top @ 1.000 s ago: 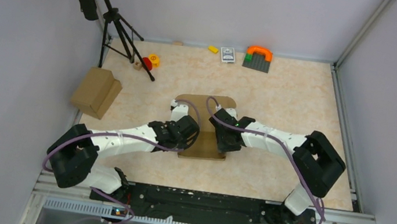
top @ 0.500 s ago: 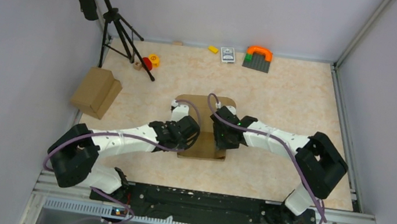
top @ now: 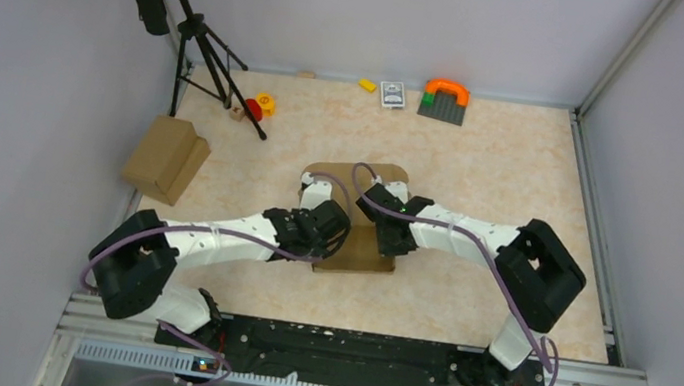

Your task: Fold the paper box

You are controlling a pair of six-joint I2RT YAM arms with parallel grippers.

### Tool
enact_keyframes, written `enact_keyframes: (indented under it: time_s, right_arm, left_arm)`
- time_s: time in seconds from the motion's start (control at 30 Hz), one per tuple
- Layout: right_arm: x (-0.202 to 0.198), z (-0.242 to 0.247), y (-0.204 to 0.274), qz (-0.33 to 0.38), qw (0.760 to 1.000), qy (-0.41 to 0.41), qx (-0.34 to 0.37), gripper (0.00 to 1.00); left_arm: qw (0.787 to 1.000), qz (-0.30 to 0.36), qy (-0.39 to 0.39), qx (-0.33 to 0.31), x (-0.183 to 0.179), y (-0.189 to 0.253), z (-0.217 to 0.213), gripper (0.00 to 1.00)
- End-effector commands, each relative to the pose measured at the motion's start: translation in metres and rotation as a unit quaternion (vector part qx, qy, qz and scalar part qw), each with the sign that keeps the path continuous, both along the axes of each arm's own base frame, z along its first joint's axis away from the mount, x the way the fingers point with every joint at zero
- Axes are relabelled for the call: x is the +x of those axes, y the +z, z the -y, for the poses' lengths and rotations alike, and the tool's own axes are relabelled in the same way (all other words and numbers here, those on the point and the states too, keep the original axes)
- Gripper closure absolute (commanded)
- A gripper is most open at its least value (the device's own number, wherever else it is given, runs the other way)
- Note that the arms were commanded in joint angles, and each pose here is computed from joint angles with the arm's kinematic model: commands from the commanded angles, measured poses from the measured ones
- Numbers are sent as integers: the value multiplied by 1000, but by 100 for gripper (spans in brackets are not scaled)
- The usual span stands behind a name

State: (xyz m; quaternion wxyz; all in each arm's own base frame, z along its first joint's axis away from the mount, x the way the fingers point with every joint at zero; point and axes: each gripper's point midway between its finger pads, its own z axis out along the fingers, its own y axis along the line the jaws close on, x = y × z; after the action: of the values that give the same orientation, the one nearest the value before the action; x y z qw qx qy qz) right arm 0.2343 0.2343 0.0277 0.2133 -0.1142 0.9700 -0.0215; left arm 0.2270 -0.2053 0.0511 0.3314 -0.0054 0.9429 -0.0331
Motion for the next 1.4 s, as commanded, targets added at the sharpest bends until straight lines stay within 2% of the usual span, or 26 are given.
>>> enact_keyframes:
  time_s: [0.0,0.3,0.4,0.77,1.07,1.37]
  right_arm:
    - [0,22,-3,10,997,5,-74,100]
    - [-5,27,-22,9,993,7,-117,100]
    - [-3,32,-21,15,992,3,-129,100]
    - [0,0,0,25,999,12,-30,100]
    - [6,-11,25,29,997,7,73,86]
    - [2,-14,33,23,995,12,94,72]
  left_arm:
    - [1000,10,1,19,7,7,2,100]
    - [996,-19,10,90,3,-8,1,100]
    - [995,-18,8,94,2,-8,3,100]
    - [995,-18,2,95,2,-7,7,100]
    - [995,-5,4,99,4,3,3,100]
    - [995,-4,6,98,4,4,3,100]
